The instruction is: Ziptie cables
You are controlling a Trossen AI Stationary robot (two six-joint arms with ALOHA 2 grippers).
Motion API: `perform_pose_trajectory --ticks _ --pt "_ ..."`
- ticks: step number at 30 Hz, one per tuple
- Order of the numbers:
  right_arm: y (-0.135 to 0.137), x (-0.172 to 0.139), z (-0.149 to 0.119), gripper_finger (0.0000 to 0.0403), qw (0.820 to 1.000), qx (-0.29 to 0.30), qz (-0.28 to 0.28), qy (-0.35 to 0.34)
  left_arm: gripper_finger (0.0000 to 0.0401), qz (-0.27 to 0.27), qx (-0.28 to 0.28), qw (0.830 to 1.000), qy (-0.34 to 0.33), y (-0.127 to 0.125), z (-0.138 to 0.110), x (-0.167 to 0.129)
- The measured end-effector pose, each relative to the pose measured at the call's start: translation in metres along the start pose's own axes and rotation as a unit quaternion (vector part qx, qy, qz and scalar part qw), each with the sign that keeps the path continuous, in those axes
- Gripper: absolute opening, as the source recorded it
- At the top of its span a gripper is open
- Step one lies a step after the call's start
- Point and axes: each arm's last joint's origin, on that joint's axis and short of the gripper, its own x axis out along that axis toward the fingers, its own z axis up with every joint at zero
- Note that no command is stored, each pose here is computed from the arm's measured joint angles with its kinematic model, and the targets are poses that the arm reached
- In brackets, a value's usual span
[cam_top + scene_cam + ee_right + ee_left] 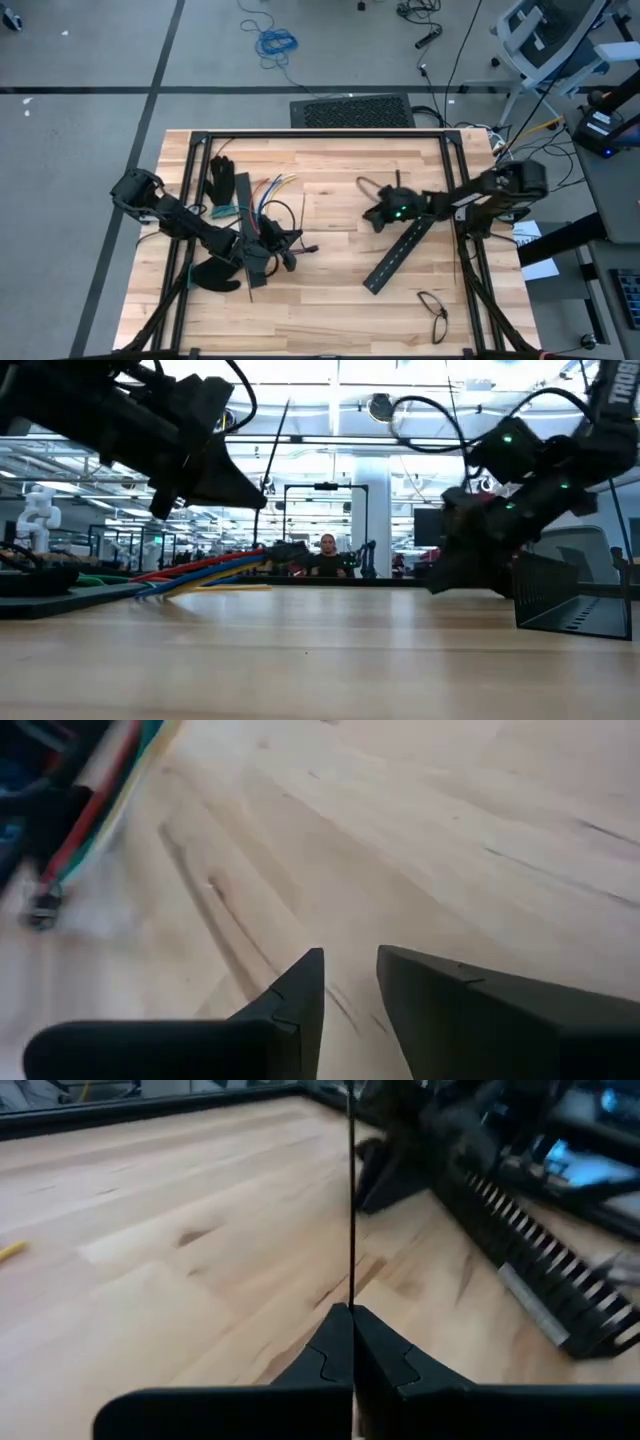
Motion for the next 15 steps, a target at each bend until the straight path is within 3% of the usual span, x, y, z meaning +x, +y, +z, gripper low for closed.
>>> perform_pose_trajectory --ticks 2,5,8,12,15 --pt "0.015 0.02 0.005 0.0094 1.0 -0.018 0.011 -0.005 0.0 -0.004 -0.006 1.0 -0.002 0.0 0.002 0.001" --pt "0.042 0.062 0.022 0.0096 0.993 -0.043 0.106 -0.023 0.0 -0.022 -0.024 0.999 -0.004 -0.001 0.005 0.003" --pt "0.054 0.096 0.033 0.0096 0.983 -0.047 0.179 0.009 0.0 -0.07 -0.037 0.997 0.005 -0.004 0.008 0.005" --pt "0.056 0.101 0.032 0.0096 0.971 -0.054 0.232 0.018 0.0 -0.103 -0.042 0.994 -0.003 0.002 -0.005 0.008" --pt "0.055 0.097 0.028 0.0096 0.961 -0.063 0.265 0.036 0.0 -0.117 -0.079 0.99 -0.026 0.013 -0.021 0.009"
